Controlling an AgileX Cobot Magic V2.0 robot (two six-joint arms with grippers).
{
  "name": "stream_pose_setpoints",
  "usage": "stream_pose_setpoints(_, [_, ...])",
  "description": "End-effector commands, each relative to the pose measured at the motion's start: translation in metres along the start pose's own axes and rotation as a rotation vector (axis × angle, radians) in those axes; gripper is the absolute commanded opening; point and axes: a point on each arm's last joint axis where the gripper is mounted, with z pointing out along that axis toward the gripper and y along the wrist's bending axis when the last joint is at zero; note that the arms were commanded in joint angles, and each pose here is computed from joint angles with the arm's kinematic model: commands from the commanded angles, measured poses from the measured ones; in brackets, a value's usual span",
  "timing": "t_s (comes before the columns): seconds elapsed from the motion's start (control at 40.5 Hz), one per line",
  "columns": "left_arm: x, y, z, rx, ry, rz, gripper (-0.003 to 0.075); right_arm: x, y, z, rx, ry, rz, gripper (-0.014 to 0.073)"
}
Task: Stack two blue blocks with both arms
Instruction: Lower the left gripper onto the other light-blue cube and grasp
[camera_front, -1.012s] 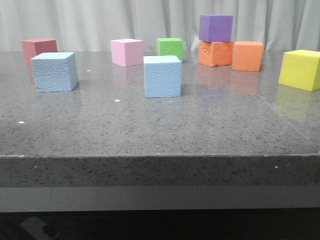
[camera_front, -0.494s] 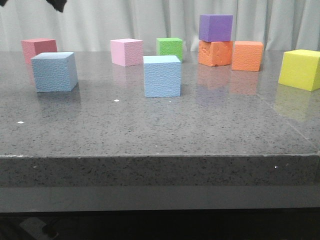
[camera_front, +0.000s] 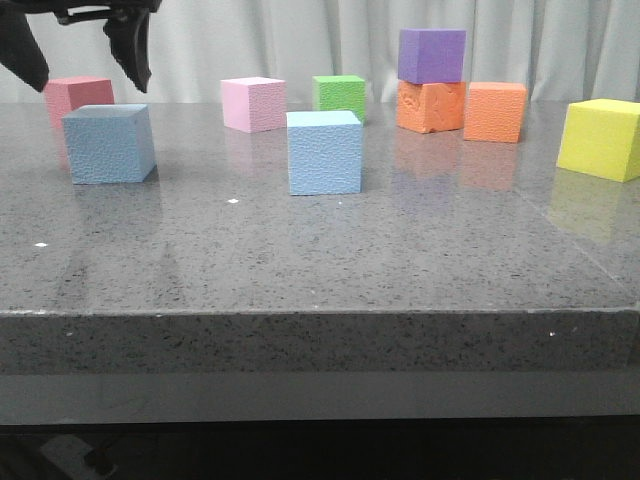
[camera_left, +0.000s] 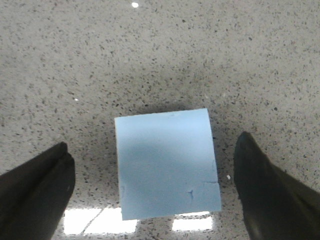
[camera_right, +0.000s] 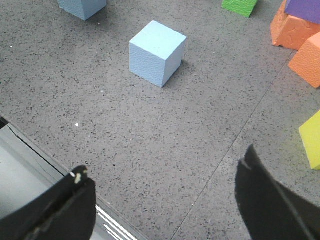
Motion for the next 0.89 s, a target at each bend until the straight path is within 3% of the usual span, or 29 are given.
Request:
stream_pose_setpoints(0.0, [-0.013,-0.002,-0.022,0.042,-0.110,-0.026,0.0628,-0.013,-0.001,-0.007,0.014,-0.100,-0.014,0.0585])
stream_pose_setpoints(0.37, [-0.011,-0.007,0.017,0.045,-0.062,-0.027,0.0614,-0.013,-0.001,-0.007,0.014,-0.100,-0.014,0.0585])
stream_pose_setpoints(0.666, [-0.010,-0.008,0.026,0.039,-0.045,-0.026,0.0384,-0.013,-0.001,-0.007,0.014,-0.100,-0.014,0.0585])
stream_pose_setpoints(0.864, [-0.013,-0.007,0.019,0.025,-0.030,0.024,0.0369,-0.013,-0.001,-0.007,0.014,-0.099,-0.014,0.0585])
